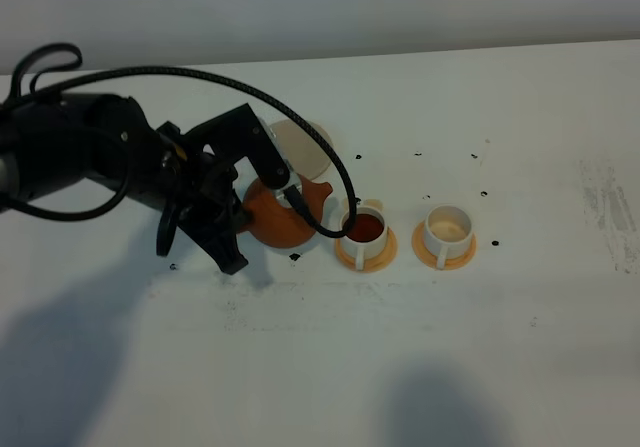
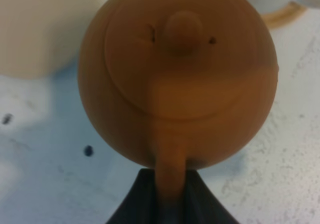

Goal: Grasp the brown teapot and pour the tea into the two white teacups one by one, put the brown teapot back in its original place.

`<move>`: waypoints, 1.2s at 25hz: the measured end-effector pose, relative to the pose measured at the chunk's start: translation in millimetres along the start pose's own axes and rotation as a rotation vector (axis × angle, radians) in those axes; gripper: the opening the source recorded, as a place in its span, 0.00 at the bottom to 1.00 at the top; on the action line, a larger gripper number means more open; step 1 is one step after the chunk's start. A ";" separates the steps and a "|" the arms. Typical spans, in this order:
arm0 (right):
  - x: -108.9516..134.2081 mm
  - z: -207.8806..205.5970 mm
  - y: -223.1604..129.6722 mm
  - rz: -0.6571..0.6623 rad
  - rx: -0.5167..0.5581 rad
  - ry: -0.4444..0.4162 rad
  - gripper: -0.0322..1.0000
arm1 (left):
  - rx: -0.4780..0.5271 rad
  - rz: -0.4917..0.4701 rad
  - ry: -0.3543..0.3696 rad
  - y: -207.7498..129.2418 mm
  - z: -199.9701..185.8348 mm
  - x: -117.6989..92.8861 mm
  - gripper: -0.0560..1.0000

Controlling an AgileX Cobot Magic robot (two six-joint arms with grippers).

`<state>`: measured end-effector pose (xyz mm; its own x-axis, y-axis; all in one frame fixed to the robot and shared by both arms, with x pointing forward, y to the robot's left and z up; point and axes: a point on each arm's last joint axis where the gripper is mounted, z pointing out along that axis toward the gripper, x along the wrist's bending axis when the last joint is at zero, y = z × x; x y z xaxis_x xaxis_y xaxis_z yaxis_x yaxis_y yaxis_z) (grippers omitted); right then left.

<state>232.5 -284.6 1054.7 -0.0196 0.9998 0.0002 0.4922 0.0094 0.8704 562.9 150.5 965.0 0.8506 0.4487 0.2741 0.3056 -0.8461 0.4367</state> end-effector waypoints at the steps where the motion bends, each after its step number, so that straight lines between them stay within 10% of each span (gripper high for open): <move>1: 0.0 0.0 0.0 0.000 0.000 0.000 0.44 | -0.005 -0.010 0.004 -1.6 1.5 -1.3 0.13; 30: 0.0 0.0 0.0 0.000 0.000 0.000 0.44 | -0.078 -0.031 0.081 -8.3 -8.9 -3.8 0.13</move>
<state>232.5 -284.6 1054.7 -0.0196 0.9998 0.0002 0.4922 0.0094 0.8704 553.3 158.4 968.0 0.8030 0.4990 0.3258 0.2947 -0.8077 0.5107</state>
